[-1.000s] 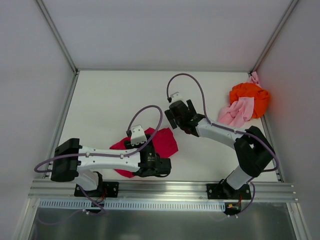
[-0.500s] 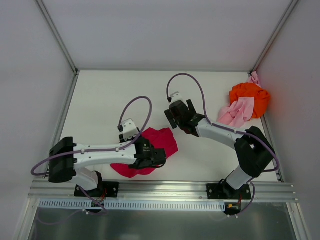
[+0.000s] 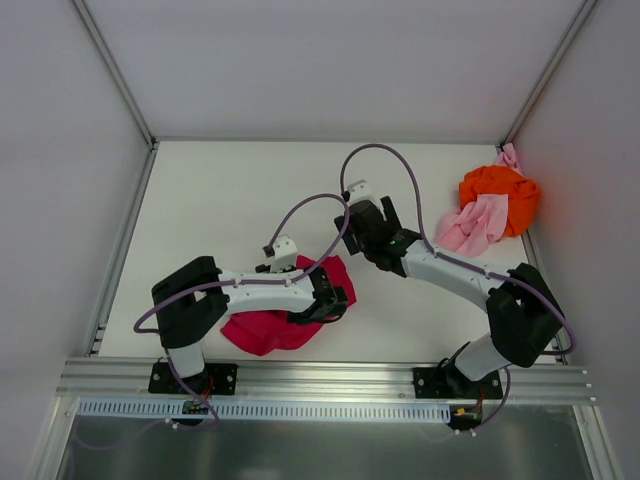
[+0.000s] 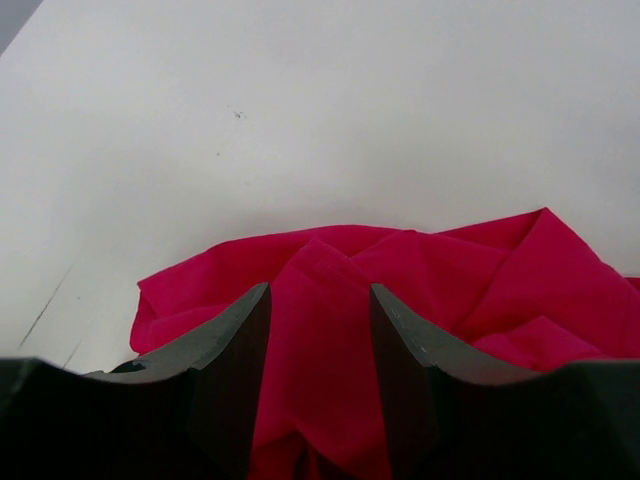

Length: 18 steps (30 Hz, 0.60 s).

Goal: Fold and stack the t-shirts
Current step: Flatten out the tshirt

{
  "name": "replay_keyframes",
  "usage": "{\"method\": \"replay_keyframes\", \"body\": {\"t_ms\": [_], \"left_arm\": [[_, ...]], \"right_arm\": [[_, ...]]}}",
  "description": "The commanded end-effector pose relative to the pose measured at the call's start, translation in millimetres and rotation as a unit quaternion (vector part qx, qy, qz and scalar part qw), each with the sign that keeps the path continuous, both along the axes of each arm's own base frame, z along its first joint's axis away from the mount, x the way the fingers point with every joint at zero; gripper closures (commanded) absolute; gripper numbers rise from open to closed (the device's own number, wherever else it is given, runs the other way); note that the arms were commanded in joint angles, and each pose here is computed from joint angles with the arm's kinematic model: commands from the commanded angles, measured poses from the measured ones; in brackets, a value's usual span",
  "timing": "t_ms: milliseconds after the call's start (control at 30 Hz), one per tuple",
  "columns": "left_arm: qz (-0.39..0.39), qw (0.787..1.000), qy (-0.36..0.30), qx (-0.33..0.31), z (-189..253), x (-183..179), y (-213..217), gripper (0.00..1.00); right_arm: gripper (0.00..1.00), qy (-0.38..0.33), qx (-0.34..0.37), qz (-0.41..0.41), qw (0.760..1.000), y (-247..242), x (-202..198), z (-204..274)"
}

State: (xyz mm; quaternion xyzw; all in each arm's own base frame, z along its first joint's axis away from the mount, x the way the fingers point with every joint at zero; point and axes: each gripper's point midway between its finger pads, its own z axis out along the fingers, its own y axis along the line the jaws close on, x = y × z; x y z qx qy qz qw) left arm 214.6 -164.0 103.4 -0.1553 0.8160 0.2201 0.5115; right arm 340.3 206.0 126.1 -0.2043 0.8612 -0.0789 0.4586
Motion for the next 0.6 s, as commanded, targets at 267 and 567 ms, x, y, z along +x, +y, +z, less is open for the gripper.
{"method": "replay_keyframes", "body": {"t_ms": [267,567], "left_arm": [[-0.008,0.999,0.051,-0.009,-50.7,4.8,0.7,0.14],[0.009,0.999,0.032,-0.024,-42.9,10.0,11.3,1.00]], "right_arm": [[0.10,-0.032,0.001,-0.054,0.998,-22.6,-1.4,40.7],[0.10,-0.034,0.003,-0.059,0.998,-27.9,-1.3,41.0]]}}
